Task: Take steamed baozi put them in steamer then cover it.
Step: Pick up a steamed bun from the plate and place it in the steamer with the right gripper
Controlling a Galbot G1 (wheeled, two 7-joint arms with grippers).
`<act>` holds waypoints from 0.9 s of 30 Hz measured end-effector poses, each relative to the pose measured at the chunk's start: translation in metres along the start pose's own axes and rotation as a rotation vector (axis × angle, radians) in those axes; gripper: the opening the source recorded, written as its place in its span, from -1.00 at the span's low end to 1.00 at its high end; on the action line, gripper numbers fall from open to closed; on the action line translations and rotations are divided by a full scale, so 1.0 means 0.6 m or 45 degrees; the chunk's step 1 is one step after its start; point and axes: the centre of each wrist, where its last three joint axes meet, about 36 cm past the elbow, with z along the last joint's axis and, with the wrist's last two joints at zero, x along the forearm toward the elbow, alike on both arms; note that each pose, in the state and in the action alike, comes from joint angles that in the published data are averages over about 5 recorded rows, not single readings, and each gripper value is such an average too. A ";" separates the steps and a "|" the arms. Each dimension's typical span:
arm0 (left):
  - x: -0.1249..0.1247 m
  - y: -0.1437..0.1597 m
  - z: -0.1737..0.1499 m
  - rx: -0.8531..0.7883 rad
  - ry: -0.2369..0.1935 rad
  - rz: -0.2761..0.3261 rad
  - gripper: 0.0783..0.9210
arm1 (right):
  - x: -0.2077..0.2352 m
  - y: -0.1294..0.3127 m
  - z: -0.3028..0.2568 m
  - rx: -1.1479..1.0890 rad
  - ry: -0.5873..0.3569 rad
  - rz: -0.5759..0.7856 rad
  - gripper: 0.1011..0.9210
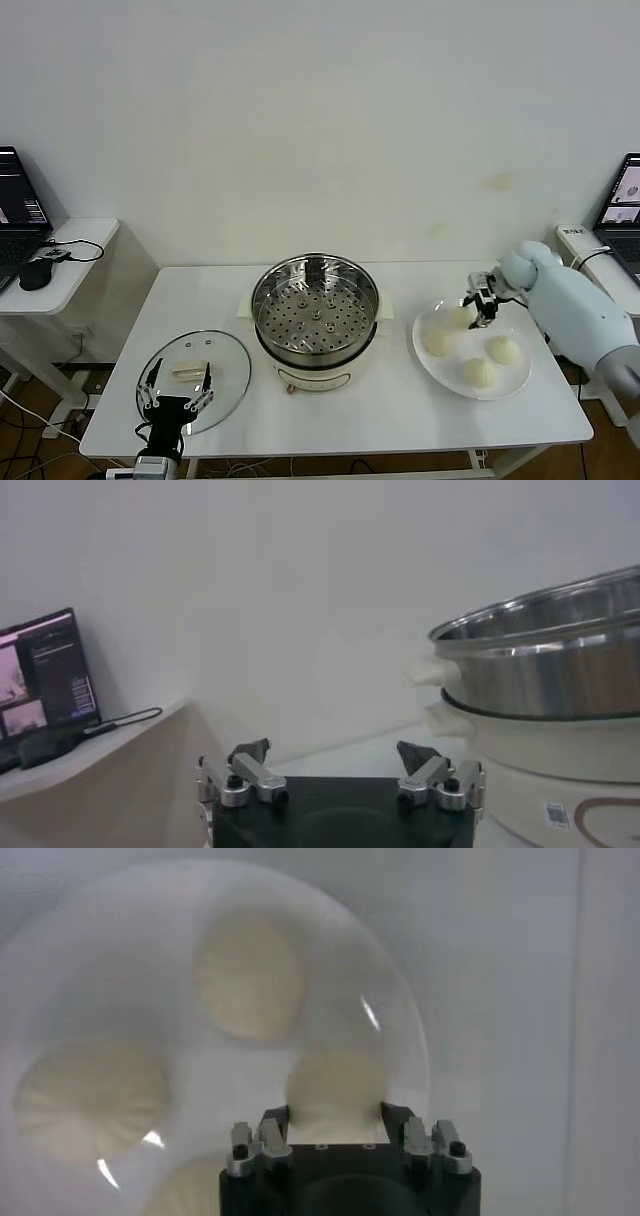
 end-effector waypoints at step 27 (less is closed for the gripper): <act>-0.008 0.026 -0.007 0.033 -0.015 -0.025 0.77 | 0.218 -0.146 -0.373 0.568 -0.338 0.153 0.22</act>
